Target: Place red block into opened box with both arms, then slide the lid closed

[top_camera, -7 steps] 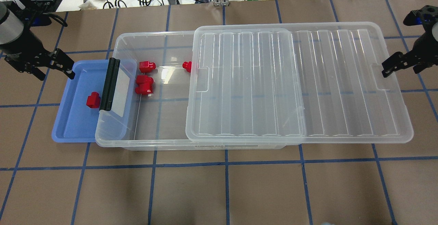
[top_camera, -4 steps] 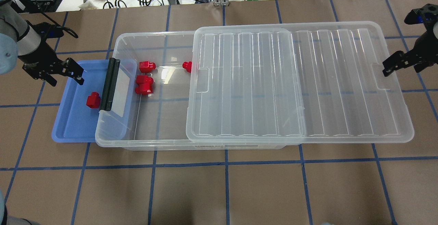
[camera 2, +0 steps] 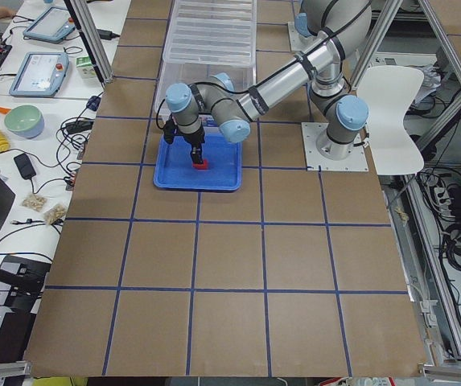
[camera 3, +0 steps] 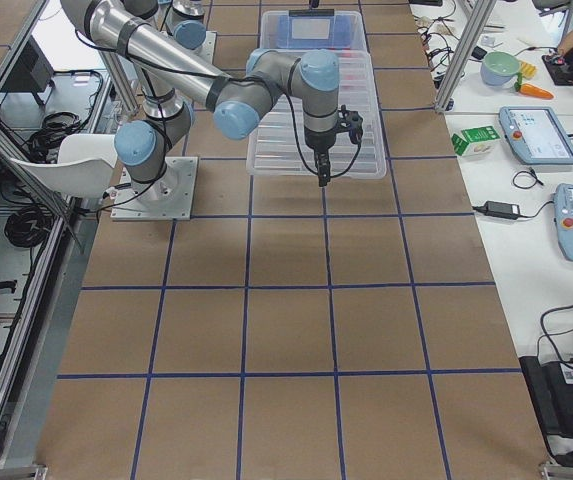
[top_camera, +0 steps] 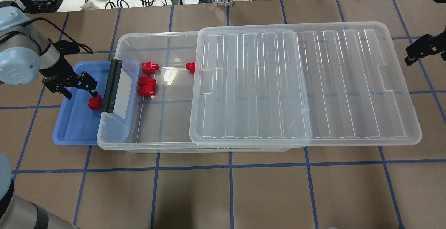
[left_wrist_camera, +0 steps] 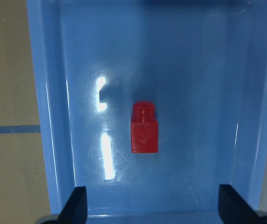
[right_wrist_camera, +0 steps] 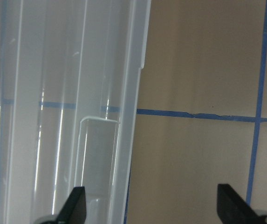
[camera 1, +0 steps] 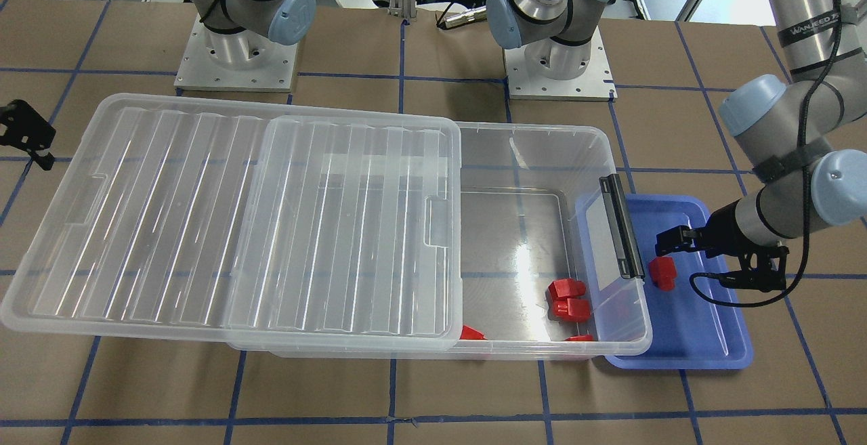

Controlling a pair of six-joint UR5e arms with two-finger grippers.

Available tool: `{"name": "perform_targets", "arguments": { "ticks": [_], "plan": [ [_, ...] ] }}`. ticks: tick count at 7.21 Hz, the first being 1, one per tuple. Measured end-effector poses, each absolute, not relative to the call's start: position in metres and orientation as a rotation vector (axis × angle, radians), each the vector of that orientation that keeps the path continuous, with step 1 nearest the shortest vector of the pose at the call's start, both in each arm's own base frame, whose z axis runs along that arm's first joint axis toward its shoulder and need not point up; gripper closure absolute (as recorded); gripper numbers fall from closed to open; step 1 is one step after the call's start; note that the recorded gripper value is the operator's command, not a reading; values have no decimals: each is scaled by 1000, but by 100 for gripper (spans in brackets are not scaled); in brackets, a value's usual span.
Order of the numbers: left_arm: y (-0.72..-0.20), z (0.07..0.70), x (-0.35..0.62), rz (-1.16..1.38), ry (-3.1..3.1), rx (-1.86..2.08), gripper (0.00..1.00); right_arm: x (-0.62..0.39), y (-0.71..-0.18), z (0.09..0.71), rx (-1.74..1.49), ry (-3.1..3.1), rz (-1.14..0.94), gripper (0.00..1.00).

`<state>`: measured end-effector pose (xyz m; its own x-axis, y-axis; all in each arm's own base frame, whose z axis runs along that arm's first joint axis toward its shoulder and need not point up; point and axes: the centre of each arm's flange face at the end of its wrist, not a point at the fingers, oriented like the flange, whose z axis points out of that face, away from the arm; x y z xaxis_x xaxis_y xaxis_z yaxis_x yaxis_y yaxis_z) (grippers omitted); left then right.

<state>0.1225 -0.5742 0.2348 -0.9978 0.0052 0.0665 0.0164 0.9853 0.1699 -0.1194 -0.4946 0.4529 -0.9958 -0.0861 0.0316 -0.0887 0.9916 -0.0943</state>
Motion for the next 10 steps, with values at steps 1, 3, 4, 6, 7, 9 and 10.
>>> {"name": "perform_targets", "arguments": {
  "ticks": [1, 3, 4, 6, 7, 9, 10],
  "plan": [
    [-575, 220, 123, -280, -3058, -20, 0, -115, -487, 490, 135, -3100, 160, 0],
    [-578, 195, 124, -322, -3040, -26, 0, -108, -472, 530, 132, -3094, 150, 0],
    [-579, 185, 125, -342, -3031, -28, 23, -104, -470, 535, 119, -3099, 148, 0],
    [-580, 174, 125, -359, -3022, -25, 100, -66, -476, 540, 39, -3114, 170, 0],
    [-581, 173, 125, -362, -3020, -28, 100, -32, -482, 539, -32, -3125, 177, 0],
    [-584, 177, 127, -349, -3027, -28, 100, 44, -493, 531, -138, -3137, 189, 0],
    [-589, 188, 128, -319, -3042, -28, 100, 74, -498, 525, -173, -3139, 200, 0]
  ]
}}
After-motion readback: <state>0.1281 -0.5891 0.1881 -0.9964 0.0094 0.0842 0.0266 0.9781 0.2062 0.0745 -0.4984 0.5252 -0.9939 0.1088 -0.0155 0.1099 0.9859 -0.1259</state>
